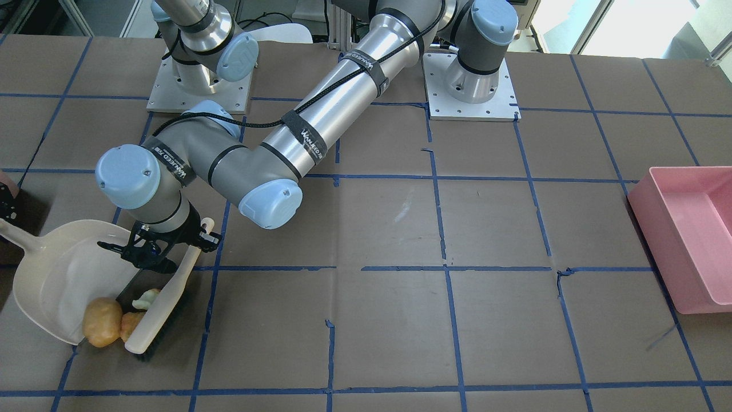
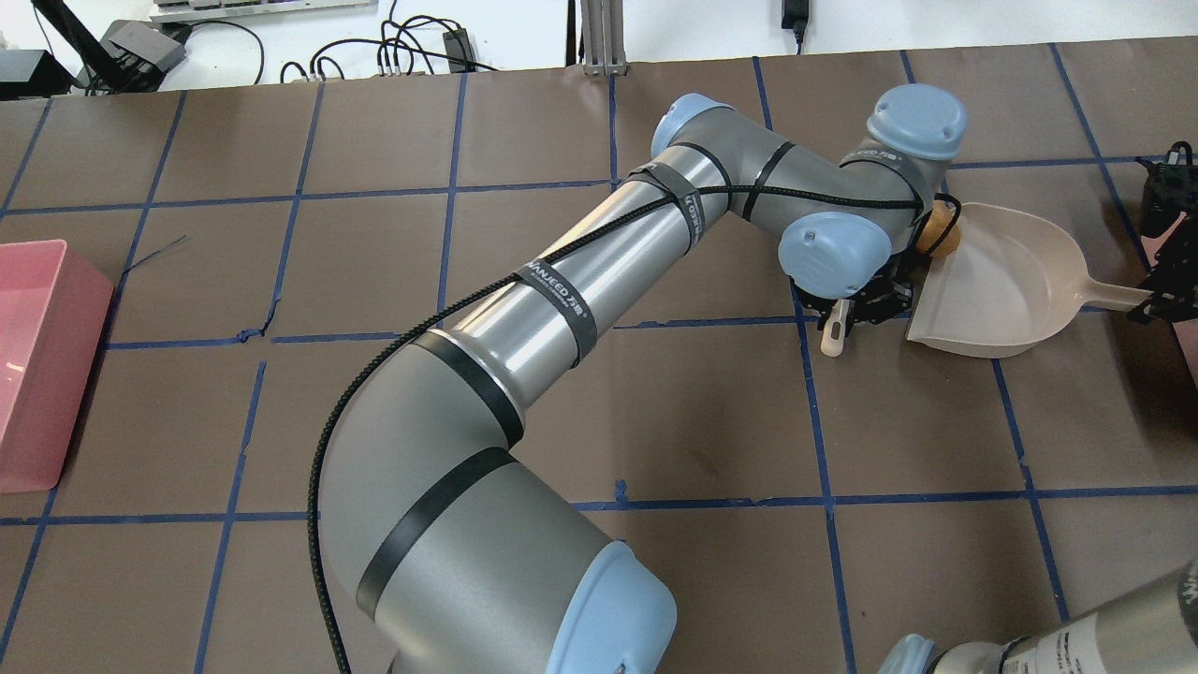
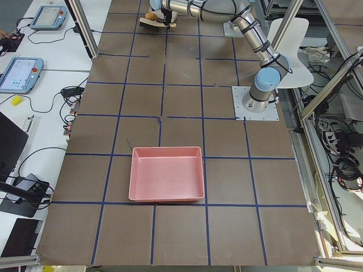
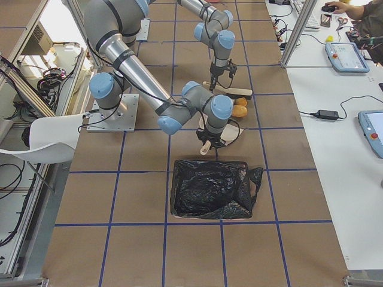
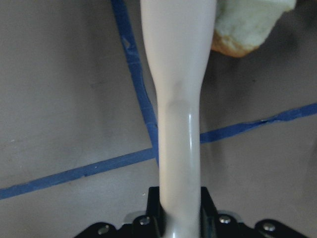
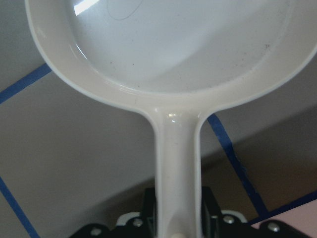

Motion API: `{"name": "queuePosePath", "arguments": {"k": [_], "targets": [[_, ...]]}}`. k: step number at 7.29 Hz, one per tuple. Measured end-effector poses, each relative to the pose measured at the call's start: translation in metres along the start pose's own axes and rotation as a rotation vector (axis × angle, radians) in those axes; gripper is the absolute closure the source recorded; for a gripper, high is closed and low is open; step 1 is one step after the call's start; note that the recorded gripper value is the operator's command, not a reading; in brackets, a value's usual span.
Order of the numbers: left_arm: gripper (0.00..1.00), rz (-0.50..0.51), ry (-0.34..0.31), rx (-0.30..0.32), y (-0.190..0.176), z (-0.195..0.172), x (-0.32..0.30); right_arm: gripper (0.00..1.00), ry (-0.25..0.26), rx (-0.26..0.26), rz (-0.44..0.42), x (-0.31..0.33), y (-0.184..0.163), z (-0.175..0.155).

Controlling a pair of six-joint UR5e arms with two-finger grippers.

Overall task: Sweep and dump trash in nearest bin
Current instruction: 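Sweep the bread pieces with the left gripper's brush into the dustpan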

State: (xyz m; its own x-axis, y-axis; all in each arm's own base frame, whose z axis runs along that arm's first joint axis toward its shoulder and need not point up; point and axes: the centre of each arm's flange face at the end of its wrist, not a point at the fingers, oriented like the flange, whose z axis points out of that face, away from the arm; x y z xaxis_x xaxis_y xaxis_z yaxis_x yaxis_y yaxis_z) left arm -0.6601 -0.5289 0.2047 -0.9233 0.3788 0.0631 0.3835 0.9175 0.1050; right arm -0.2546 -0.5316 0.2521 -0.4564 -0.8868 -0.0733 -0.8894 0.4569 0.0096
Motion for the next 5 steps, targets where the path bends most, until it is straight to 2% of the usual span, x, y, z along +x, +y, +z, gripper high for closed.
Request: {"name": "queuePosePath", "arguments": {"k": [3,5], "targets": [[1.0,0.167,0.008,0.065,0.028,-0.007,0.073,0.79,0.001,0.003,-0.006,0.001,-0.003,0.001],[1.0,0.2,-0.026,0.077,0.043,-0.008,0.094,0.79,0.001,0.012,-0.007,0.002,-0.004,0.003]]}}
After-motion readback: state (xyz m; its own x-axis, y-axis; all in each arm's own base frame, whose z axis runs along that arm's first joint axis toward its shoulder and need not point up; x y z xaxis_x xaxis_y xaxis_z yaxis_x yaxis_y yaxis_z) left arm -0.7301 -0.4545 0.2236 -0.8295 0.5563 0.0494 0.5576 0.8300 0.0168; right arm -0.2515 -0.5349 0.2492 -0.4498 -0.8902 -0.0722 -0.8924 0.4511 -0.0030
